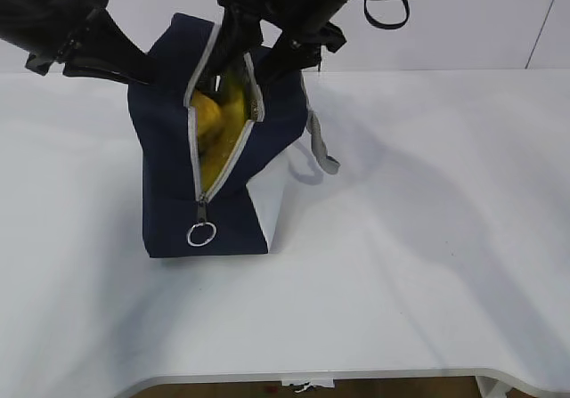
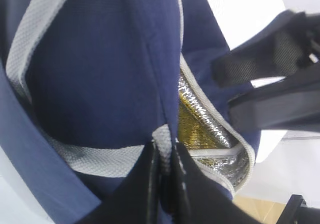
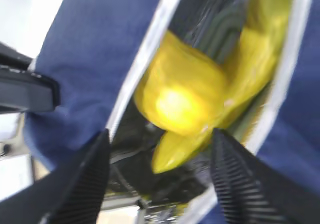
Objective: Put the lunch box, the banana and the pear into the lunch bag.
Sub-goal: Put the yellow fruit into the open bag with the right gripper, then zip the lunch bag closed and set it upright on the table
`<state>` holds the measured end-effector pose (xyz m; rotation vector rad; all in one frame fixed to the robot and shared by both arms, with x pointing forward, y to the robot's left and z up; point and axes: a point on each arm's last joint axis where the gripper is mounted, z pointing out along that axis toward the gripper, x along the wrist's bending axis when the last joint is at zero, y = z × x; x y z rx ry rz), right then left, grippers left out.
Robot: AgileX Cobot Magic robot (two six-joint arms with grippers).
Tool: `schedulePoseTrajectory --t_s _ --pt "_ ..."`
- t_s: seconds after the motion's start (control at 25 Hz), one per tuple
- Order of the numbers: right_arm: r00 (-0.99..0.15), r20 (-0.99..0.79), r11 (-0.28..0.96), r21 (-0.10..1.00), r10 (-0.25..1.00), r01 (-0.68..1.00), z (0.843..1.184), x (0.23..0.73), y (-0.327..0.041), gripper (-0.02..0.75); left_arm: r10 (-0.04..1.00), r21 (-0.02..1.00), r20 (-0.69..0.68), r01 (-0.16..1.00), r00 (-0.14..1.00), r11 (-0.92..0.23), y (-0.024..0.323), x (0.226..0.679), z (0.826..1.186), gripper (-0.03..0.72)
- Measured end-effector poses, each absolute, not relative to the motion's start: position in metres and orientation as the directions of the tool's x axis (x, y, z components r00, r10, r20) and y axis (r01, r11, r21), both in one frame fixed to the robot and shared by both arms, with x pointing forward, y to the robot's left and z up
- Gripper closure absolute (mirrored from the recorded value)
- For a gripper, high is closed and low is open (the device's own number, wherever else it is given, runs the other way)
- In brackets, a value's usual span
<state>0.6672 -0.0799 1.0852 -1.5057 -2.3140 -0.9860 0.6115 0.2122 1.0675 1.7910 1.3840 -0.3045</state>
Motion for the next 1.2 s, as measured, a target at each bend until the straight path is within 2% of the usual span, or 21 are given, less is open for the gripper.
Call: schedulePoseTrajectory --t_s 0.12,0.32,0.96,1.04,1.2 --pt "-0.467 0.413 0.270 0.450 0.782 0.851 1.090 0.671 -0.087 0.241 0.691 0.460 -0.624 0.886 0.365 -0.054 0.213 0.611 1.067 0.676" --pt "-0.403 0.250 0.262 0.452 0.880 0.853 1.090 0.677 -0.103 0.241 0.704 0.459 -0.606 0.885 0.371 -0.070 0.214 0.611 1.065 0.676" --pt "-0.372 0.242 0.265 0.383 0.896 0.885 1.054 0.689 -0.100 0.251 0.706 0.459 -0.604 0.885 0.371 -0.073 0.214 0.611 1.065 0.676" --pt "-0.373 0.243 0.264 0.383 0.896 0.885 1.055 0.689 -0.100 0.334 0.705 0.459 -0.604 0.885 0.371 -0.073 0.214 0.611 1.065 0.676" --pt "-0.373 0.246 0.263 0.383 0.895 0.886 1.055 0.689 -0.100 0.652 0.705 0.459 -0.604 0.885 0.371 -0.073 0.214 0.611 1.065 0.676"
